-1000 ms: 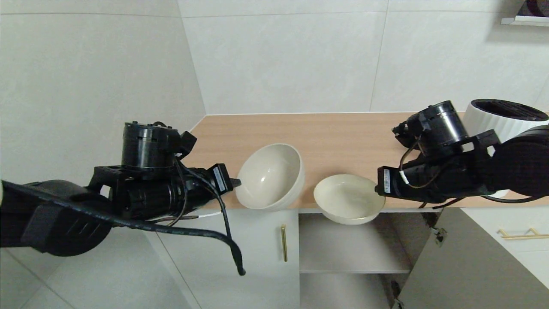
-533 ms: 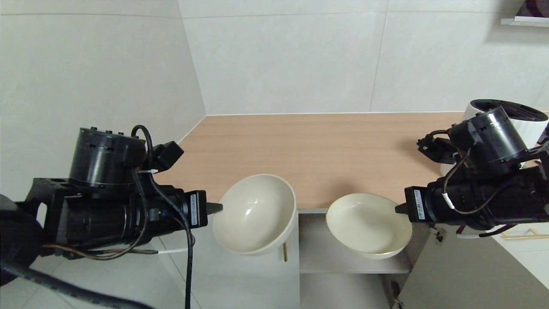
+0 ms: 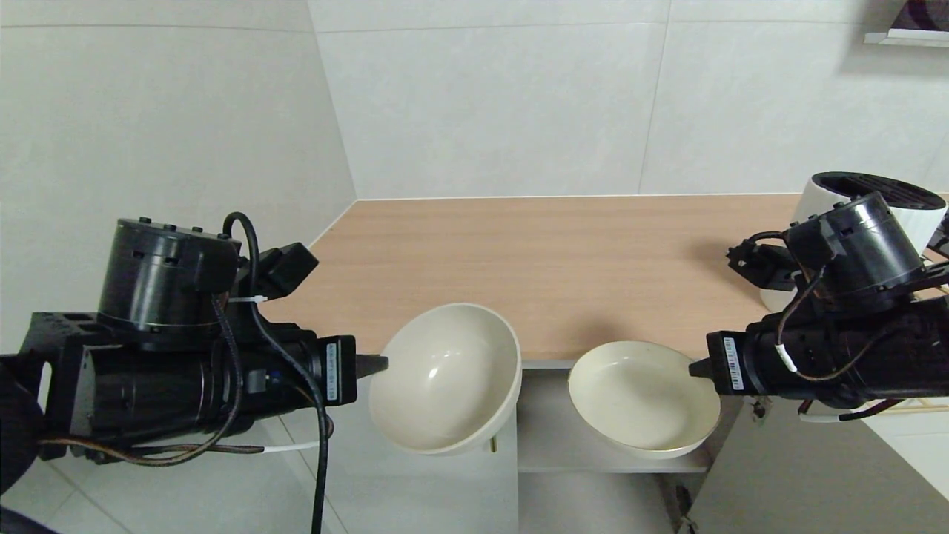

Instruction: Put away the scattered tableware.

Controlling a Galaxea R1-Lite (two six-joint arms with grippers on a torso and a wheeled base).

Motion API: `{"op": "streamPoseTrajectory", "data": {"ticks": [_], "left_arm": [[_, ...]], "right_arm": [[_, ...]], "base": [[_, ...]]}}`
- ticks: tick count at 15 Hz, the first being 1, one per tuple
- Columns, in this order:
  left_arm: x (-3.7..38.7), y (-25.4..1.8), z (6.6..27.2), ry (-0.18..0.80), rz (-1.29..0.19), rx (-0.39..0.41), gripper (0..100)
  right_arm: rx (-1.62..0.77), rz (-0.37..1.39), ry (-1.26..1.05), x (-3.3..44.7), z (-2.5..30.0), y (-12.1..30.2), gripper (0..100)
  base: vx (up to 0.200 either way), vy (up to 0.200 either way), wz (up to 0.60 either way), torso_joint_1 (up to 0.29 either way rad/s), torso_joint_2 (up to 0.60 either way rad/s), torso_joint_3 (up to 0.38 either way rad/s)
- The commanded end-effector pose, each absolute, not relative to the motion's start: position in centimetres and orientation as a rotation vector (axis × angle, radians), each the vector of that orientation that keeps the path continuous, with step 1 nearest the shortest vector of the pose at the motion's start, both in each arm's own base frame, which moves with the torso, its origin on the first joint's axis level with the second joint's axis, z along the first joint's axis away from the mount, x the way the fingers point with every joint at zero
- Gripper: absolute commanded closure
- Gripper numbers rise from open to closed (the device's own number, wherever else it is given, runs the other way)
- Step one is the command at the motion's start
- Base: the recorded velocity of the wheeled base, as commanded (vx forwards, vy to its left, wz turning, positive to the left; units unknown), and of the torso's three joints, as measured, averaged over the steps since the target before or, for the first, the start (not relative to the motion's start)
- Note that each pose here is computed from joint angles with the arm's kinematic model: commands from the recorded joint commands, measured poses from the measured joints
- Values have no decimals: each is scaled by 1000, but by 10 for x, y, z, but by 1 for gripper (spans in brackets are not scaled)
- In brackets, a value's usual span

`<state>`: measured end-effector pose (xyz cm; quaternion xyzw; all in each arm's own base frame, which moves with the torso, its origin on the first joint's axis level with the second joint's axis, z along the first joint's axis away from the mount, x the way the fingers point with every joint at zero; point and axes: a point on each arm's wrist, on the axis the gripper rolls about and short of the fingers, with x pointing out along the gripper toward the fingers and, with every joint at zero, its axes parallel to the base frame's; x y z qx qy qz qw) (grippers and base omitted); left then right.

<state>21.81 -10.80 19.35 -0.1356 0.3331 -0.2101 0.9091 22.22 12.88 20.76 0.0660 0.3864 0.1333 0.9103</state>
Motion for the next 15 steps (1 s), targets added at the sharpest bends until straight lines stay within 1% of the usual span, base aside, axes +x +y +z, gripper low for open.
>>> {"op": "streamPoseTrajectory", "data": {"ticks": [1,4,6,15], "left_arm": [[220,-109,192,695,-431,-279,100],[221,-109,190,699,-430,-278,100],[220,-109,191,698,-430,-278,100],[222,-110,189,702,-431,-278,100]], "right_arm": [[135,273,800,223,207,129,100],[135,272,799,223,207,129,100],[133,270,803,224,206,129,100],[129,267,808,227,202,131,100]], "base": [[0,0,0,0,0,0],[0,0,0,0,0,0],[0,0,0,-120,271,161],[0,0,0,-181,462,275]]}}
